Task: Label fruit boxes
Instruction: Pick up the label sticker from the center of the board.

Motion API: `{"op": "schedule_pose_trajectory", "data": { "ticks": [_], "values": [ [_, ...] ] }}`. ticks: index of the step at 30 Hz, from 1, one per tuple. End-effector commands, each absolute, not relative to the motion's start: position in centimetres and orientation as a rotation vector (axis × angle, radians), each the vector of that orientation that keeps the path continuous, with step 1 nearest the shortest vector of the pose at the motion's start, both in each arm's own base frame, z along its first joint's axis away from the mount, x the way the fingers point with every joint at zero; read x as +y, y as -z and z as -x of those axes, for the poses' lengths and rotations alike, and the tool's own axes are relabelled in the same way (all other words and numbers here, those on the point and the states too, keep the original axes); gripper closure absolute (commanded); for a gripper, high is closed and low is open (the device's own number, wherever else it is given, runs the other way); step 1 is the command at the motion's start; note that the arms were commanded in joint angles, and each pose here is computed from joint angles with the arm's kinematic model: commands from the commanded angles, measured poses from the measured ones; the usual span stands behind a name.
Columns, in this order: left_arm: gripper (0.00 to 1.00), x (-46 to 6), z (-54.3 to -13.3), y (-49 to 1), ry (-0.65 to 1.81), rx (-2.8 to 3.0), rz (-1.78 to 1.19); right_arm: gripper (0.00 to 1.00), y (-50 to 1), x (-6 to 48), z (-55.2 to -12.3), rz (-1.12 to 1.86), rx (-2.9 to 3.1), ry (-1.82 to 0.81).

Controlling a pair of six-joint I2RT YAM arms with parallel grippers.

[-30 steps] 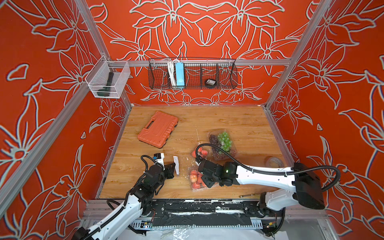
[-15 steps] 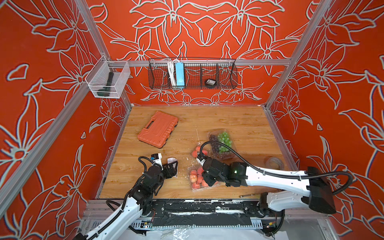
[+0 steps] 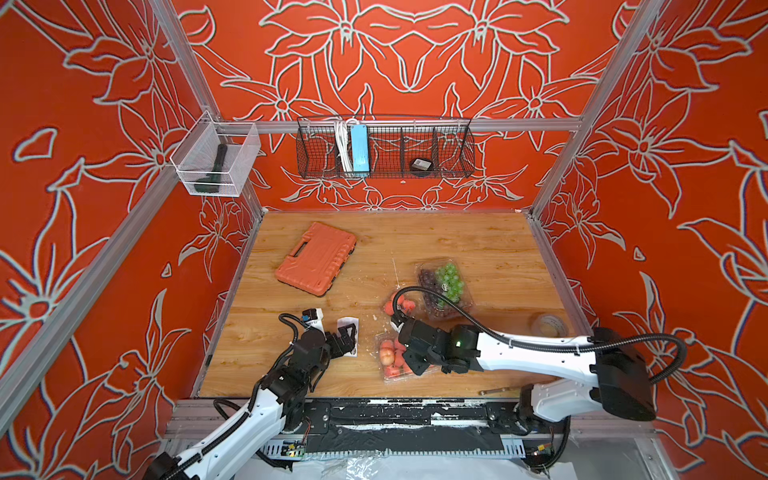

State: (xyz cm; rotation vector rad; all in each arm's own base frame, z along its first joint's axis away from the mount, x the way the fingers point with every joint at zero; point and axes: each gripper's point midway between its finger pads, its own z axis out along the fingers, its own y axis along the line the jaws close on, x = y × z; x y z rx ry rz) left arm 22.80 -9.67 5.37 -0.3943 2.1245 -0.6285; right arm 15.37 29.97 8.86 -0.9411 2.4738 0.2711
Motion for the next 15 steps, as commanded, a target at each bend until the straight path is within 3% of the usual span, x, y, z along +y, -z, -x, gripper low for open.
{"op": "schedule_pose_trajectory", "data": {
  "ticks": [1, 5, 6, 8, 9, 15],
  "values": [
    [0.01, -9.6, -23.5, -6.8, 0.637, 2.072, 0.401, 1.0, -8.0, 28.8, -15.3, 0.937, 2.512, -0.179],
    [0.01, -10.0, -23.4, -6.3, 0.642, 2.098, 0.379, 0.98, -7.8, 28.4, -15.0, 0.942, 2.531, -0.17],
    [0.01, -10.0, -23.4, -6.1, 0.636, 2.108, 0.381, 0.92, -7.9, 28.6, -14.8, 0.95, 2.532, -0.19],
    [0.01, -10.1, -23.3, -5.7, 0.613, 2.133, 0.383, 0.65, -8.5, 28.9, -14.7, 0.95, 2.513, -0.226],
    [0.01, -10.0, -23.3, -5.4, 0.586, 2.144, 0.389, 0.57, -9.1, 28.9, -14.9, 0.938, 2.498, -0.23],
    [0.01, -10.9, -23.3, -4.4, 0.369, 2.239, 0.338, 0.49, -13.8, 27.9, -16.0, 0.825, 2.357, -0.308]
  ]
}}
